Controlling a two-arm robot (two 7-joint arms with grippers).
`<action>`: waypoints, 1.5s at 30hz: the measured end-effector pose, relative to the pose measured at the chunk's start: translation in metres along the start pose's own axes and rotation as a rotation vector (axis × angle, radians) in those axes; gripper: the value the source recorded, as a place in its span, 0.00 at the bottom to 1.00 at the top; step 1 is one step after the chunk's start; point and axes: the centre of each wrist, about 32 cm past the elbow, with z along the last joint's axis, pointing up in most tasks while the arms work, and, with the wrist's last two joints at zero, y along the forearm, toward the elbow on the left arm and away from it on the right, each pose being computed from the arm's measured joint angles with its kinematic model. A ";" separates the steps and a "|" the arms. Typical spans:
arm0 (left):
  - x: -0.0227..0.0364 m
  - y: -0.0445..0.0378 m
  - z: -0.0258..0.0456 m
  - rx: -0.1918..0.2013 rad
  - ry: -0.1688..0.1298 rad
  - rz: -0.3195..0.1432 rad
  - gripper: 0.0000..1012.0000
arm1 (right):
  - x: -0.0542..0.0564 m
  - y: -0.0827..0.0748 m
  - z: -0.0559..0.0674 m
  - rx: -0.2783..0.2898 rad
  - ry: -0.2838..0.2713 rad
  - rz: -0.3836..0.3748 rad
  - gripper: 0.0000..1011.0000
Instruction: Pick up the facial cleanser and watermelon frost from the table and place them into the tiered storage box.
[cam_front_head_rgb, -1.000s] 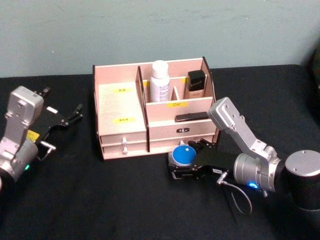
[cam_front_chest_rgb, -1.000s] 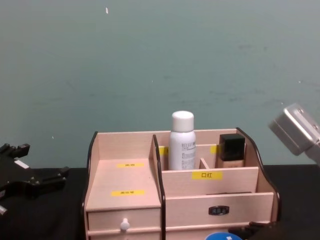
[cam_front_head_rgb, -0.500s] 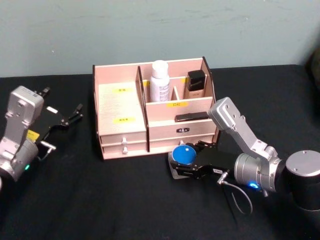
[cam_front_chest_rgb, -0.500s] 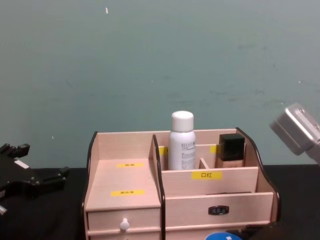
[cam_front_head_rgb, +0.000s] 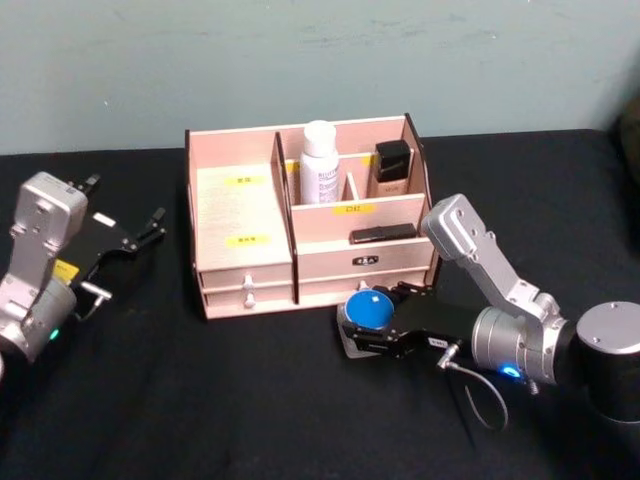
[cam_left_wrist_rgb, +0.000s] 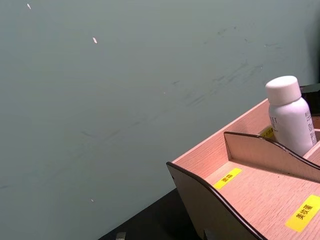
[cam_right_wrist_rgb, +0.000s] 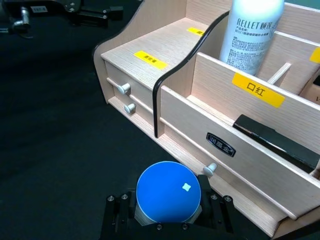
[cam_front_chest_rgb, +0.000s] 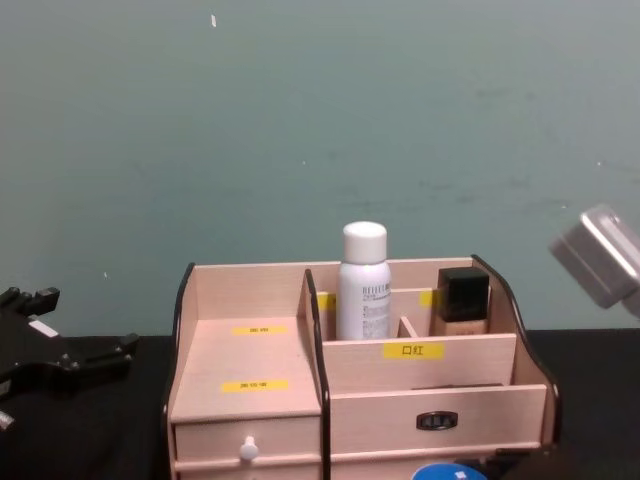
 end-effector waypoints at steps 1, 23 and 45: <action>0.0000 0.0000 0.0000 0.000 0.000 0.000 1.00 | 0.000 -0.001 0.000 0.002 0.000 0.001 0.72; 0.0000 0.0000 0.0000 0.000 0.000 0.000 1.00 | -0.013 -0.015 0.055 0.101 -0.105 0.125 0.72; 0.0000 0.0000 0.0000 0.000 0.000 0.000 1.00 | 0.002 0.049 0.112 0.145 -0.150 0.116 0.72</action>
